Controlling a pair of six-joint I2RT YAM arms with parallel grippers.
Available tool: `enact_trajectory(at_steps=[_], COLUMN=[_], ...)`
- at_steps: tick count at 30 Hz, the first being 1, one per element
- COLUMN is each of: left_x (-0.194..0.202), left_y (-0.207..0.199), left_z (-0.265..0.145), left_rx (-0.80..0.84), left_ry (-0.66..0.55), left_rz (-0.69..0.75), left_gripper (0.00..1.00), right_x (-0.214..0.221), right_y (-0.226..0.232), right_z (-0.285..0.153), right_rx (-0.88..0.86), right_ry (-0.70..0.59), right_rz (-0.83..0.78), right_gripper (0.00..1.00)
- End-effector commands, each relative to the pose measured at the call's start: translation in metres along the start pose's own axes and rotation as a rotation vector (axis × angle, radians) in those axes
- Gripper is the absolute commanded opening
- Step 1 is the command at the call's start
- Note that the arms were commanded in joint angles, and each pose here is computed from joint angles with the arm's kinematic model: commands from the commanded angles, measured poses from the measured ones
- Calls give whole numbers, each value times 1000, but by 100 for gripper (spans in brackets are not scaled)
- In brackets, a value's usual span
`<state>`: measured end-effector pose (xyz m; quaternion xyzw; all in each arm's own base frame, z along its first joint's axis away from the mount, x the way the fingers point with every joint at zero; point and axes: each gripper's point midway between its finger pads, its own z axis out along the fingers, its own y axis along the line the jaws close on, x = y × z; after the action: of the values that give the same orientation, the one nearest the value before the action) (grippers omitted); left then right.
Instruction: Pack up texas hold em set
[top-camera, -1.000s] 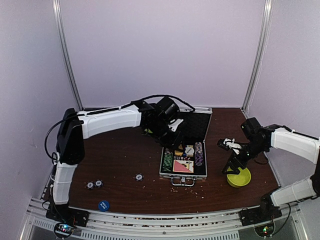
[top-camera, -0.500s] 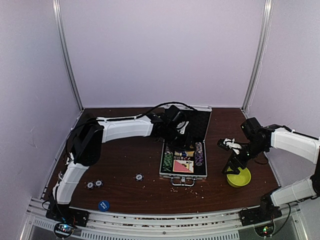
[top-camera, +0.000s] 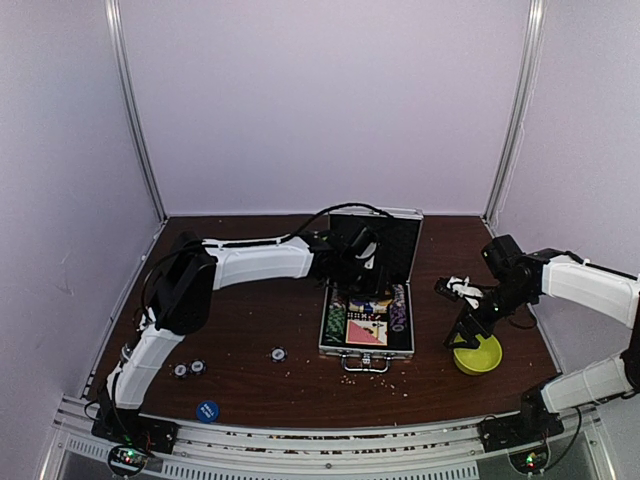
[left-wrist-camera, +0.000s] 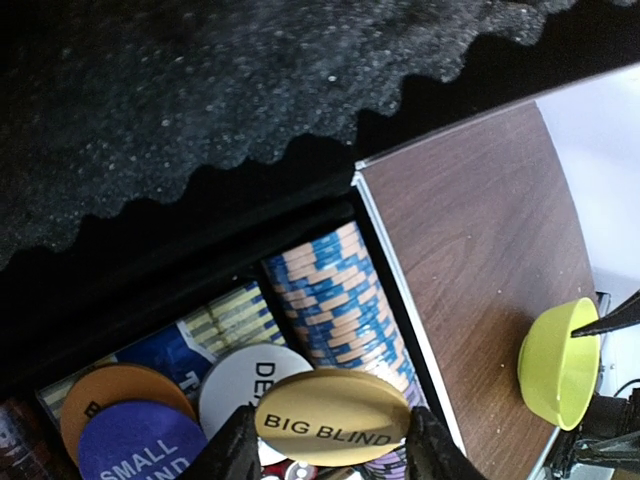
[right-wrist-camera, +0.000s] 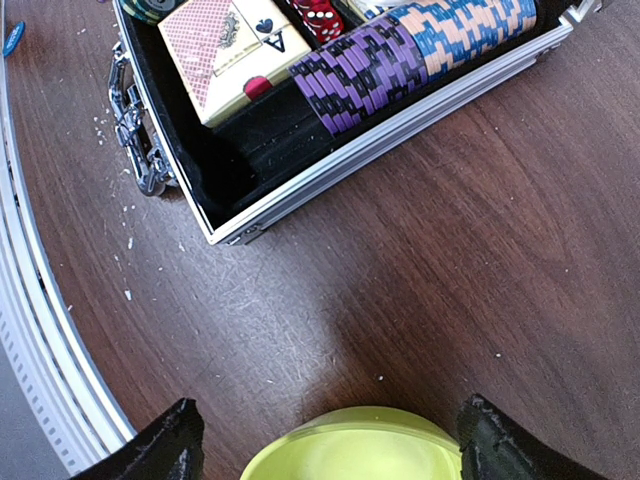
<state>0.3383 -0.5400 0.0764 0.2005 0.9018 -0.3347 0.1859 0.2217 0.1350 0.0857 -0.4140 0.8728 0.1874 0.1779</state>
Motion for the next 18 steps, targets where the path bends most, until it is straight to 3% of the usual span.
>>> enact_trajectory(at_steps=[1, 18], left_x=[-3, 2], left_y=[21, 36], left_z=[2, 6], left_rx=[-92, -163], left_ry=[-11, 3], left_rz=[-41, -43], left_gripper=[47, 53], right_x=[-4, -3], right_y=[-4, -4], right_z=[-3, -2], right_rx=[12, 9], right_ry=[-4, 0], right_rz=[0, 4], right_gripper=[88, 88])
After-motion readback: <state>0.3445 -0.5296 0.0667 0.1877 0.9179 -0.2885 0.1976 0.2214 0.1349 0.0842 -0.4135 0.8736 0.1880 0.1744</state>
